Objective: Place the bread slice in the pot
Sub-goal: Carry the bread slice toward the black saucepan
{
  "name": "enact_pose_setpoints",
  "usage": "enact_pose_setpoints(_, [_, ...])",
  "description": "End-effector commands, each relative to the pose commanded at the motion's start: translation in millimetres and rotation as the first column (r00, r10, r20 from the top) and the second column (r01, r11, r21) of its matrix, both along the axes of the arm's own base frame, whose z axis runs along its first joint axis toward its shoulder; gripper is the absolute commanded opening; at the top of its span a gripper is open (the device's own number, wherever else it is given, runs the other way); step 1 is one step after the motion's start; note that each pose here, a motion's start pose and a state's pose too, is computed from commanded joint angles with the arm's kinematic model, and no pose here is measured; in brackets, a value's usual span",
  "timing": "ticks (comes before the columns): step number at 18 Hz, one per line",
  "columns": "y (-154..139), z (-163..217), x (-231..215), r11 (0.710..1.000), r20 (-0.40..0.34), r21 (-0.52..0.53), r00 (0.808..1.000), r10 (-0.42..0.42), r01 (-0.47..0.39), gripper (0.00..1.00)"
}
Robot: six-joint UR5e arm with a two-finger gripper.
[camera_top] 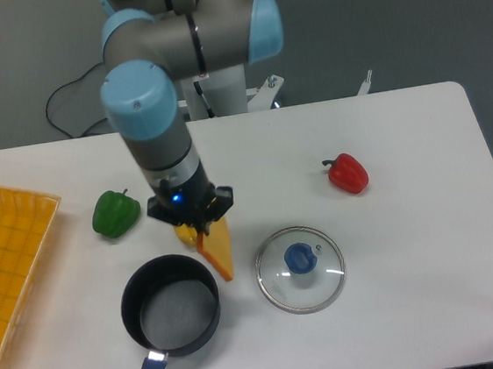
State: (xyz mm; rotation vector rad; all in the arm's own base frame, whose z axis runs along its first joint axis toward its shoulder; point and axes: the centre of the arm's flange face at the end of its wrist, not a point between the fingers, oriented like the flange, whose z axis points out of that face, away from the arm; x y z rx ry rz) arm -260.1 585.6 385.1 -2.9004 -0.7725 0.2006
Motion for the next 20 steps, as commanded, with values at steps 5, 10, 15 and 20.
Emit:
enact_pose_setpoints(5, [1.2,-2.2,-1.6,0.999,-0.020,0.000,0.998,0.053,-0.053,0.03])
enact_pose_setpoints(10, [21.1,-0.8,8.8,0.999,-0.048,0.001,0.998,0.040,-0.040,0.03])
enact_pose_setpoints(15, [36.5,-1.6,10.0,0.998,-0.109,-0.013,0.992,0.065,-0.067,0.03])
enact_pose_setpoints(20, [39.0,-11.6,7.8,0.997,-0.107,-0.030,0.992,0.063,-0.066,0.03])
